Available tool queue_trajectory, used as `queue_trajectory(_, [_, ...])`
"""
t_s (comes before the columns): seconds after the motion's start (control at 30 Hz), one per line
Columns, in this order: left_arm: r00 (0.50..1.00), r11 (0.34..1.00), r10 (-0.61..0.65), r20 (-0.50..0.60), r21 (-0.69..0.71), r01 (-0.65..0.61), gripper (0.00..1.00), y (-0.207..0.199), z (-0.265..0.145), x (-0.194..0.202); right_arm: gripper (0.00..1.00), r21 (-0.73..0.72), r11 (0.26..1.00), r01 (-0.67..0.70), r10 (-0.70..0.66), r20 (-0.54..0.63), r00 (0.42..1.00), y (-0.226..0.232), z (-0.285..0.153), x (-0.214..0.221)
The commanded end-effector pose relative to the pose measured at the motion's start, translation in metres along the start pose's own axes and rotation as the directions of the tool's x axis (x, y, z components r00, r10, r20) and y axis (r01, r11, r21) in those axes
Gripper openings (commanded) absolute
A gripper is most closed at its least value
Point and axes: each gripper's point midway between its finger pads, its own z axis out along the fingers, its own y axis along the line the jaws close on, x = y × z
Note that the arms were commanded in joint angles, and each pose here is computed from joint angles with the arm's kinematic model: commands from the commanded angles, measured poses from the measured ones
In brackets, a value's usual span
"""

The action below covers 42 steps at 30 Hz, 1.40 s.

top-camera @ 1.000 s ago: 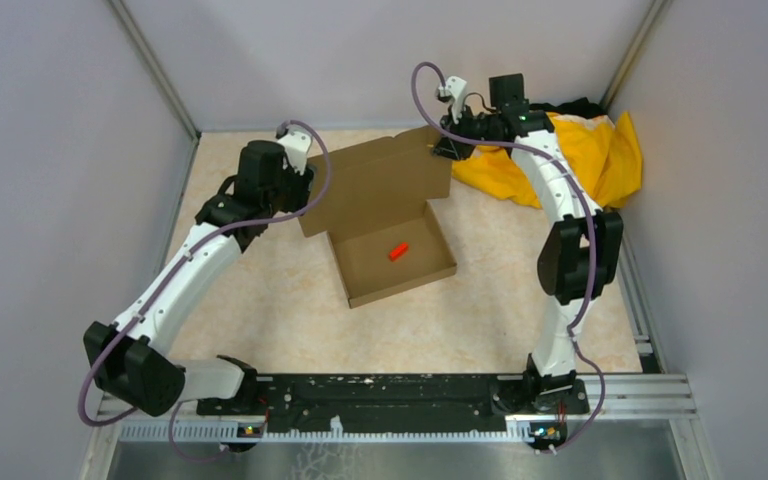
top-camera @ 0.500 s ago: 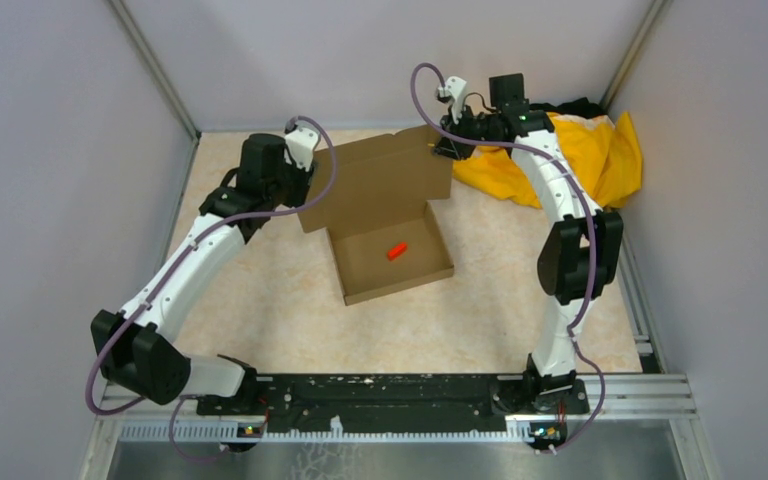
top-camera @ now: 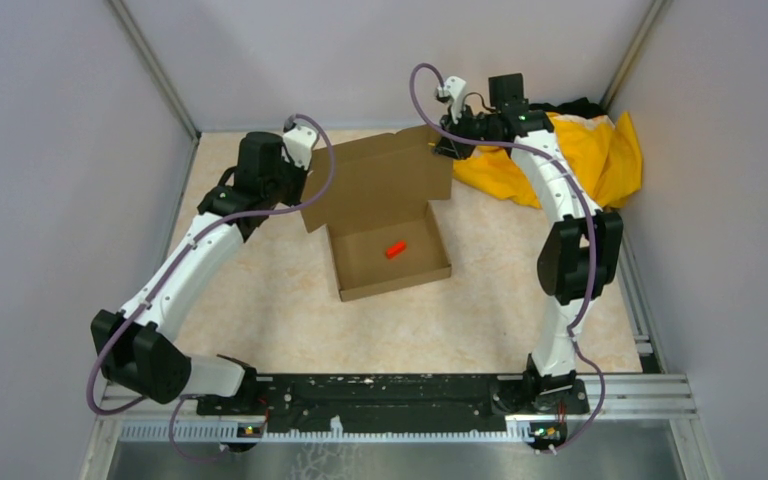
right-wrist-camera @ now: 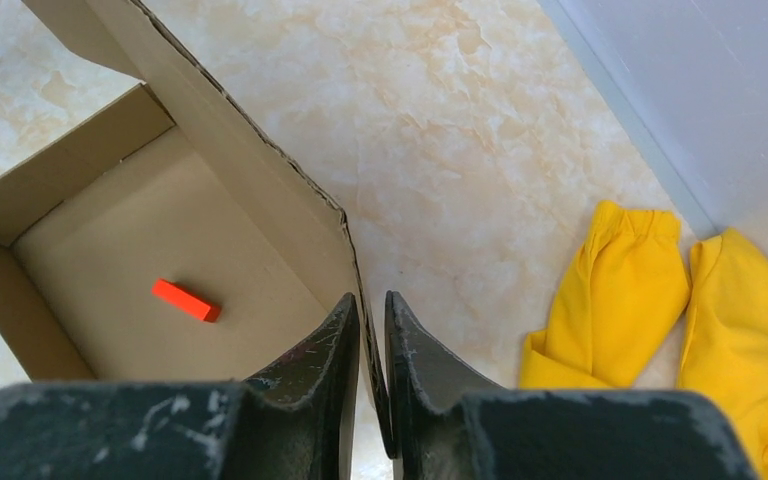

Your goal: Fold the paper box

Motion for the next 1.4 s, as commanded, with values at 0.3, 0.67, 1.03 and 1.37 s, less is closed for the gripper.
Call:
queue_trajectory(0.3, [0.997,0.996,-0.070,0.041,0.053,0.067,0.17,-0.009,0.003,-0.014,0.09,0.059,0.998,0.012,-0.011,-0.007,1.000,0.011,-0.001,-0.019])
queue_trajectory(0.67, [0.991,0.990,-0.128,0.040,0.072,0.125,0.15,-0.016,0.001,-0.010,0.02,0.174,0.985,0.008,-0.002,-0.034,0.999,0.027,-0.014,-0.022])
queue_trajectory(1.03, [0.978,0.977,-0.204,0.047,0.077,0.200,0.12,-0.024,0.000,-0.010,0.00,0.299,0.953,-0.040,0.060,-0.059,0.996,0.042,-0.013,-0.012])
queue_trajectory(1.37, [0.967,0.965,-0.248,0.054,0.095,0.242,0.11,-0.038,-0.001,-0.012,0.00,0.428,0.895,-0.130,0.145,-0.001,0.989,0.044,-0.013,-0.019])
